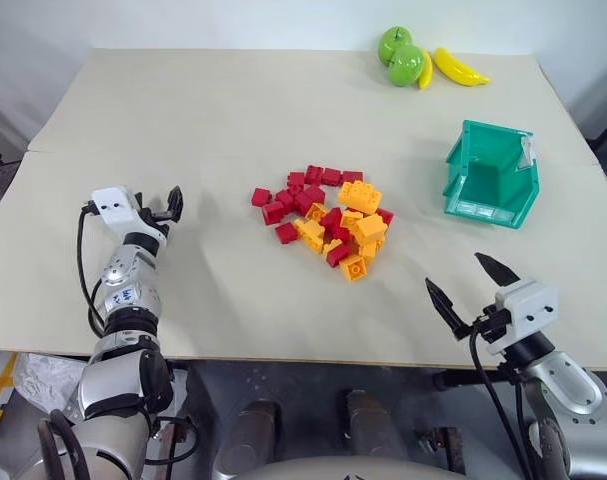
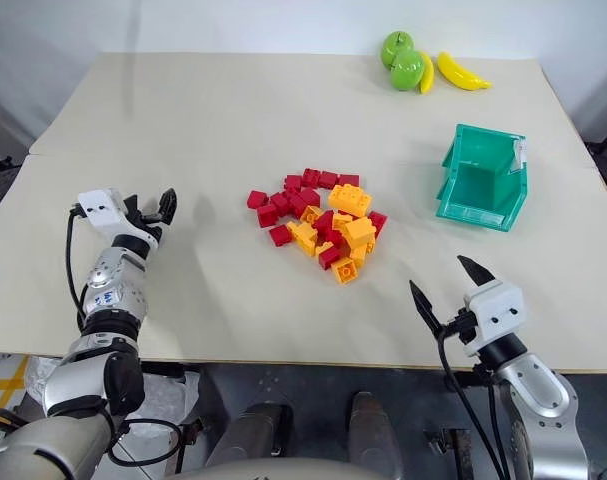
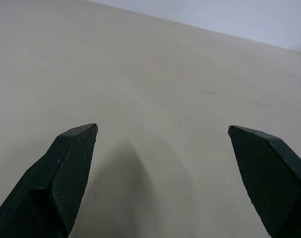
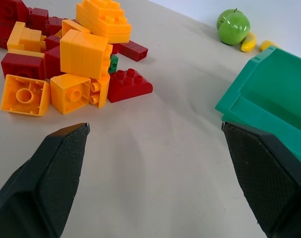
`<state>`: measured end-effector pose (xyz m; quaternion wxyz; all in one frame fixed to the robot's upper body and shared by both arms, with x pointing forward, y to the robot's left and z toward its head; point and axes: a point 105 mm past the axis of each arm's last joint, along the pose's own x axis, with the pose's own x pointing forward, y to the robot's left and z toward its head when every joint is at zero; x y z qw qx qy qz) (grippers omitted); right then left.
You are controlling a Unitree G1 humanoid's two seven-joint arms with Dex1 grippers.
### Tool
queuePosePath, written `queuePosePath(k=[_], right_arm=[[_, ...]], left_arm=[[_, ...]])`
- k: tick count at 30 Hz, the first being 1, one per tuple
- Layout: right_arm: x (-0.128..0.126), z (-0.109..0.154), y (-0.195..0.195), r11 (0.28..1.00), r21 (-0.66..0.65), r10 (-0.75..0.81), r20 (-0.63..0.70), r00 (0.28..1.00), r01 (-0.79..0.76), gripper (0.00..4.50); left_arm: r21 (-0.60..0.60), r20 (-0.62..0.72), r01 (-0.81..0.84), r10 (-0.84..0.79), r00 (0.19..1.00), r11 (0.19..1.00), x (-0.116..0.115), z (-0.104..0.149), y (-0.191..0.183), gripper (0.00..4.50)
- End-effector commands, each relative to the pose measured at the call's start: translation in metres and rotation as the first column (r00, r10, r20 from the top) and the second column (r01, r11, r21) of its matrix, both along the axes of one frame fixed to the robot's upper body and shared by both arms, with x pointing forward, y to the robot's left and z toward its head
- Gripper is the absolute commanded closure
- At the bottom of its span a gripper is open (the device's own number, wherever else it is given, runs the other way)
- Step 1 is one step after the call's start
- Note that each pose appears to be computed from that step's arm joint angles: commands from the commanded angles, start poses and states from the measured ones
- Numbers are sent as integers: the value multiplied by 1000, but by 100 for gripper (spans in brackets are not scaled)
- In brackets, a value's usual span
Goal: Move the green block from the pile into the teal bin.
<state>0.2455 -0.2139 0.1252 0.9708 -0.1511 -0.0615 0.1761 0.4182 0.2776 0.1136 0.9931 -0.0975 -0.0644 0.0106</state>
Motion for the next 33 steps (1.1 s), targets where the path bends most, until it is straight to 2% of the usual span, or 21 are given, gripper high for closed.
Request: queuePosePath(k=[1,8,10,13,18,21,24,27,32,33], right_arm=[[-3,20,3,1000,-12,17,61,998,-16,2],[-4,30,13,999,-11,35,45,998,-35,2],[-1,32,17,999,-2,36,17,999,-36,2],[7,44,27,1000,-7,0,25,1000,0,2],[19,54,55,1000,-4,26,-19,999,-26,2],[29,59,78,997,-5,70,-39,997,-71,60],[38,65,103,991,-15,133,-56,990,-134,163],[55,71,129,985,18,174,-75,982,-173,267],[81,75,170,969,90,242,-125,962,-232,436],[86,73,173,970,95,235,-139,962,-223,447]], left_arm=[[19,57,8,-9,998,1000,3,17,-2,0],[65,76,69,-74,994,995,4,26,-8,0],[112,66,113,-121,990,987,5,29,-13,0],[226,76,261,-284,956,939,0,37,-28,0],[303,77,437,-479,874,847,-15,46,-39,0],[340,41,544,-590,806,767,-26,42,-47,0],[371,14,621,-673,740,691,-38,39,-52,0],[362,135,713,-791,597,600,-58,53,-59,0],[384,51,824,-901,431,416,-77,44,-70,0],[390,30,835,-911,411,389,-79,42,-71,0]])
